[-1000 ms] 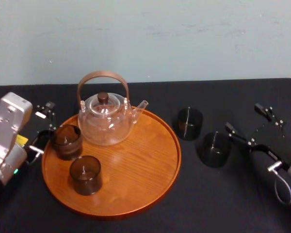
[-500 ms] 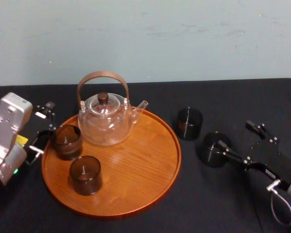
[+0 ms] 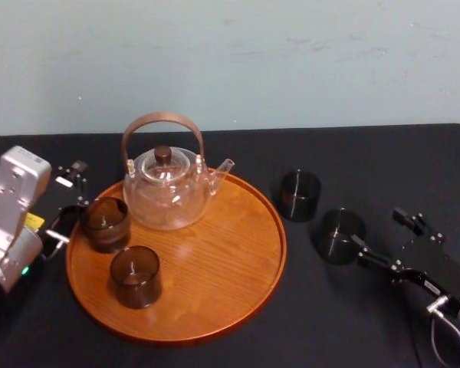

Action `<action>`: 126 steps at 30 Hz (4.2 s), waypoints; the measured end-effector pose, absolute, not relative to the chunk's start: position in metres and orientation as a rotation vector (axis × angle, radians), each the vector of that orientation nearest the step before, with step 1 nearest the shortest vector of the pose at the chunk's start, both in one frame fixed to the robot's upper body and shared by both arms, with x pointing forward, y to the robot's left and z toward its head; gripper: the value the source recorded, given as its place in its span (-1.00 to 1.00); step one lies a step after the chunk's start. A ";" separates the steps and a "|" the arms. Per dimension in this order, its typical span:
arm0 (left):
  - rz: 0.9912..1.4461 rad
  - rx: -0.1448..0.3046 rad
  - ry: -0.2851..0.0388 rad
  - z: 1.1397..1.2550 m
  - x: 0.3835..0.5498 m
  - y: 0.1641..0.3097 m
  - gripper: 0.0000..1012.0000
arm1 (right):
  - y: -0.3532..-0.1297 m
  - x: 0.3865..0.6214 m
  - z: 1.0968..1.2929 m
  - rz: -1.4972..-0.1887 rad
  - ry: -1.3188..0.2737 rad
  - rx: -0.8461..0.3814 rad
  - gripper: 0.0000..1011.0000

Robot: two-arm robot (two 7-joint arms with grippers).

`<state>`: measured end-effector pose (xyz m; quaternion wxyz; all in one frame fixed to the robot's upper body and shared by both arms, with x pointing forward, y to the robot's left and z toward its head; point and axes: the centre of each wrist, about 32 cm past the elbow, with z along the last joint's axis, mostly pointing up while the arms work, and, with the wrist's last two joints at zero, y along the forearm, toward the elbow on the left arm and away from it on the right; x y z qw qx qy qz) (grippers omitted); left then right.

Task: Pick up the glass from the table and place it on the tray.

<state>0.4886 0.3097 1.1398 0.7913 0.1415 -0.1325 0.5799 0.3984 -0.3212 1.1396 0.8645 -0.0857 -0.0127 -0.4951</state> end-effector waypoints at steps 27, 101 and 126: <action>1.248 0.305 -0.285 1.140 0.489 0.310 -1.00 | -0.321 0.423 1.117 -1.021 0.082 -0.203 0.98; 1.248 0.304 -0.285 1.140 0.489 0.310 -1.00 | -0.307 0.464 1.104 -0.992 0.102 -0.246 0.79; 1.248 0.304 -0.285 1.140 0.489 0.310 -1.00 | -0.267 0.444 1.131 -0.765 0.039 -0.133 0.79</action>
